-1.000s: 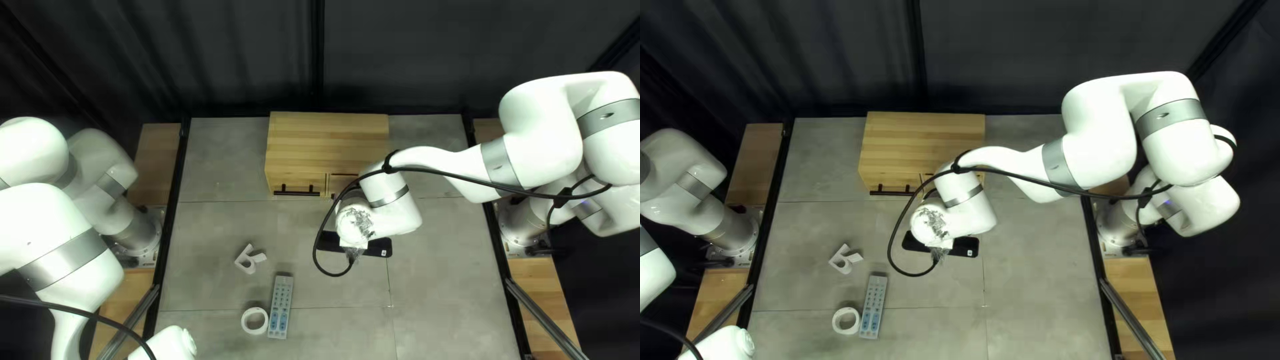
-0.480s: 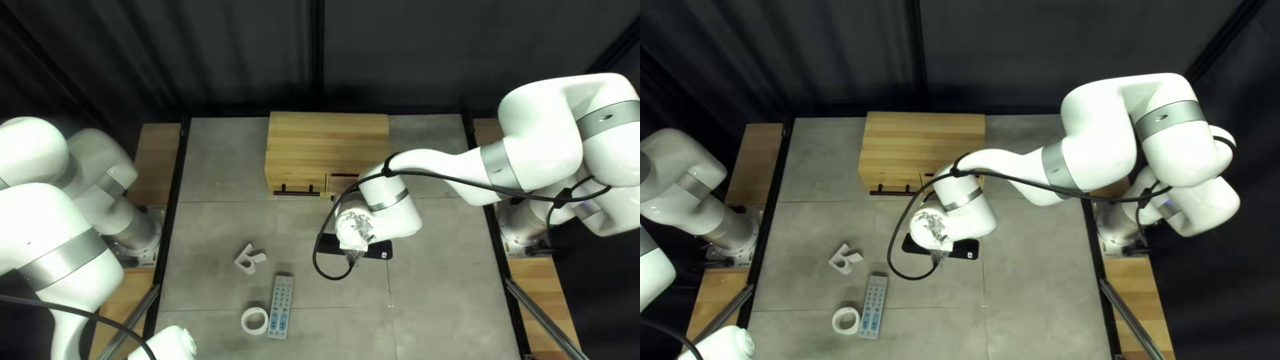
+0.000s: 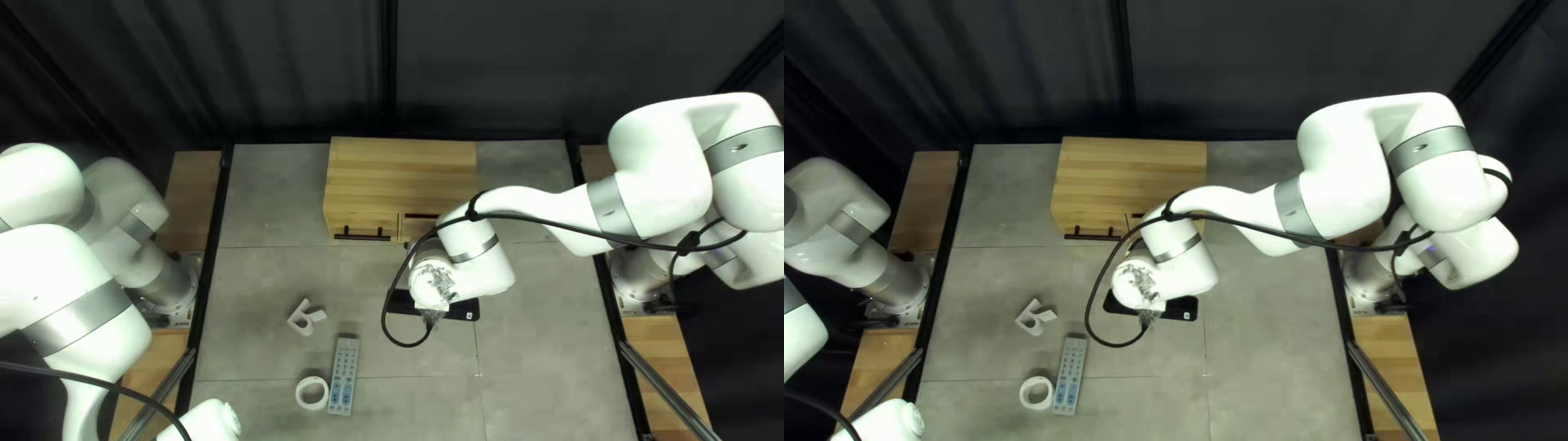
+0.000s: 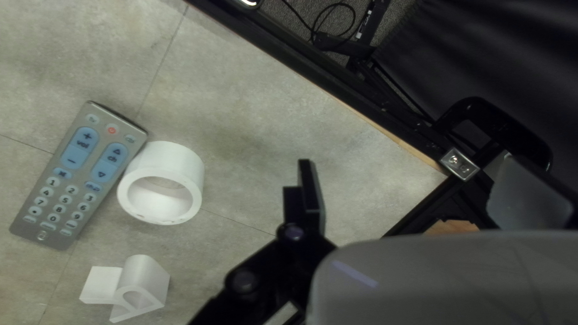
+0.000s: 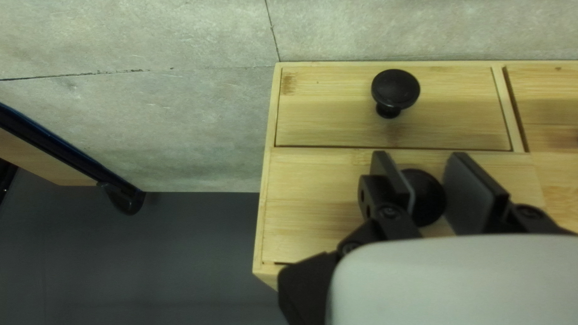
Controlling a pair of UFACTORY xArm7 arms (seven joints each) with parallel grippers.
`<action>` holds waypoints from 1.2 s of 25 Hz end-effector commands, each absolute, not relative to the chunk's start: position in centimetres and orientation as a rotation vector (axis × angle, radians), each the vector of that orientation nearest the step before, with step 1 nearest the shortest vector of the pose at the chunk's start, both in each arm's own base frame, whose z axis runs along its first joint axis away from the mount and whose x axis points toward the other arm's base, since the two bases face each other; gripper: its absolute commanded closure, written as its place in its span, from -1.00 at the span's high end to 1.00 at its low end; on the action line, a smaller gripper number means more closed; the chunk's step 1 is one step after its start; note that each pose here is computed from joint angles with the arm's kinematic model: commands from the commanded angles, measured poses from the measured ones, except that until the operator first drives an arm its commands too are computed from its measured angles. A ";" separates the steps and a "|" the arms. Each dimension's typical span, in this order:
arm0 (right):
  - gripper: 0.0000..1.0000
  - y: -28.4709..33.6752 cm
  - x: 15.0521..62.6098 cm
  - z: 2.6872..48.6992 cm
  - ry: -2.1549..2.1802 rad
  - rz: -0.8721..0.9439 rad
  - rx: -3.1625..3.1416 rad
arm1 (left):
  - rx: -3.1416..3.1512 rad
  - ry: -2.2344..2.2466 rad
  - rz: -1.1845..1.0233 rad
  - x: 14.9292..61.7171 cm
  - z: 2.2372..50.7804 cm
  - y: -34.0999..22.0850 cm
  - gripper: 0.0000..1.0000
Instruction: Open drawers and place objects into drawer and close
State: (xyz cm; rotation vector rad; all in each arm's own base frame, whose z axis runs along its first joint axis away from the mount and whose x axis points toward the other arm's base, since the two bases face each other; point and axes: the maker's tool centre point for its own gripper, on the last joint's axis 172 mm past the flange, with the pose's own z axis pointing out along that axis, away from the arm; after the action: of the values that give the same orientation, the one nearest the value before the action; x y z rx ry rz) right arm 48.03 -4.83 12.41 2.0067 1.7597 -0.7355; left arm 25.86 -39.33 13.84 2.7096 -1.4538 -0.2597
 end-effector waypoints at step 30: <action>-0.79 -3.0 49.0 12.3 1.778 -0.738 1.987 | 2.710 -1.454 -0.260 25.9 13.8 -39.3 1.00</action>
State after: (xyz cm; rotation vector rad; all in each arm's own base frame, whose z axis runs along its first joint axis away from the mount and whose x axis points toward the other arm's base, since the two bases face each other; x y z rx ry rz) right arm 48.98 -3.09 12.34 1.9885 1.7762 -0.7384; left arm 25.86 -39.33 13.84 2.7096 -1.4538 -0.2597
